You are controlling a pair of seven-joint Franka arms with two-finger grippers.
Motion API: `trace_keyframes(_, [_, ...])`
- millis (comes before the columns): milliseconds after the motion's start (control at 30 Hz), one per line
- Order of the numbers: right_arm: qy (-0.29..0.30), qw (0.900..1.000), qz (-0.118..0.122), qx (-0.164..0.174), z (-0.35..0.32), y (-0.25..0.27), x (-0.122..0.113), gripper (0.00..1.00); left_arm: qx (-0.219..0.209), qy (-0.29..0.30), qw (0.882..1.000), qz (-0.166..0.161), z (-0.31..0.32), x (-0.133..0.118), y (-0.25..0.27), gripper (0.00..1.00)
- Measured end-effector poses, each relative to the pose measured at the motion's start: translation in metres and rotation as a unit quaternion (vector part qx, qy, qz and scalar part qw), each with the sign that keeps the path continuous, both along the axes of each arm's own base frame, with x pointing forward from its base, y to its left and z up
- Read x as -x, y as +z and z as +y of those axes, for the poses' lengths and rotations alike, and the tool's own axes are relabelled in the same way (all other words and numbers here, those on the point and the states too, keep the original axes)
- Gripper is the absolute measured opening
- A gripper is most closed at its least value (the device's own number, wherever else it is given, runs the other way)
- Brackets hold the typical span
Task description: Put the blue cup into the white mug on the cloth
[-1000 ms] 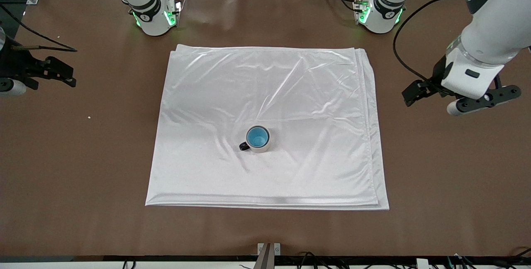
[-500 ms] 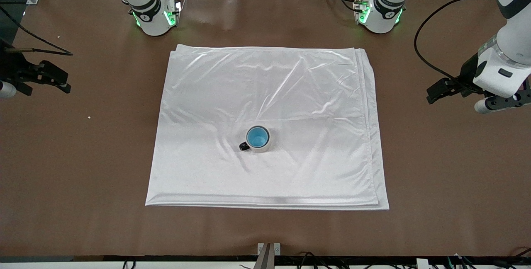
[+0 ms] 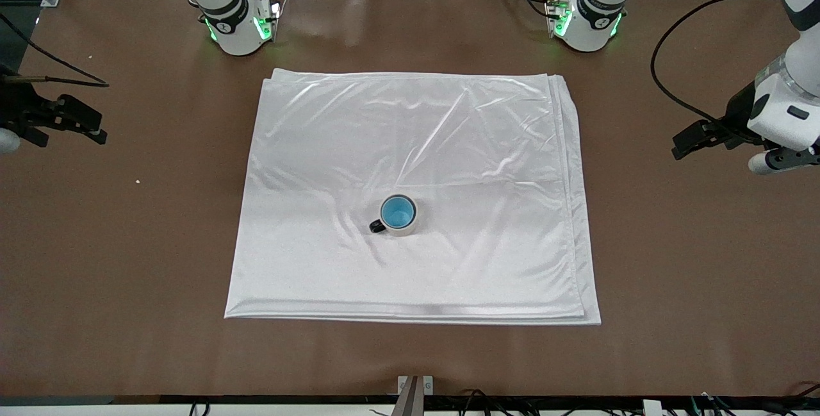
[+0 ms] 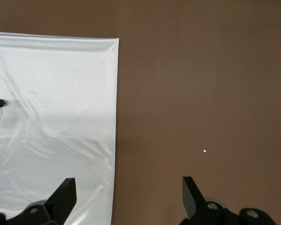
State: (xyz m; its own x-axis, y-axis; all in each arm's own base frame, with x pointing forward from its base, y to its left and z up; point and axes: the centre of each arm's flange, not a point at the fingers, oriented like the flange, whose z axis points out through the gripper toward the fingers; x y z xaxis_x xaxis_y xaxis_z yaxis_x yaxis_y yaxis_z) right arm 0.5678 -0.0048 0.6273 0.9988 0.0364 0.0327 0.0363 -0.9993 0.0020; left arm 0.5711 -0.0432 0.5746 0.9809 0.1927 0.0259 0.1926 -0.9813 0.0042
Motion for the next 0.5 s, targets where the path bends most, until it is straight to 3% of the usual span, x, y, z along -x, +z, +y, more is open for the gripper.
trace_keyframes(500, [-0.001, 1.000, 0.001, -0.001, -0.001, 0.000, 0.000, 1.00, 0.000, -0.035, 0.999, -0.022, -0.002, 0.005, 0.023, 1.00])
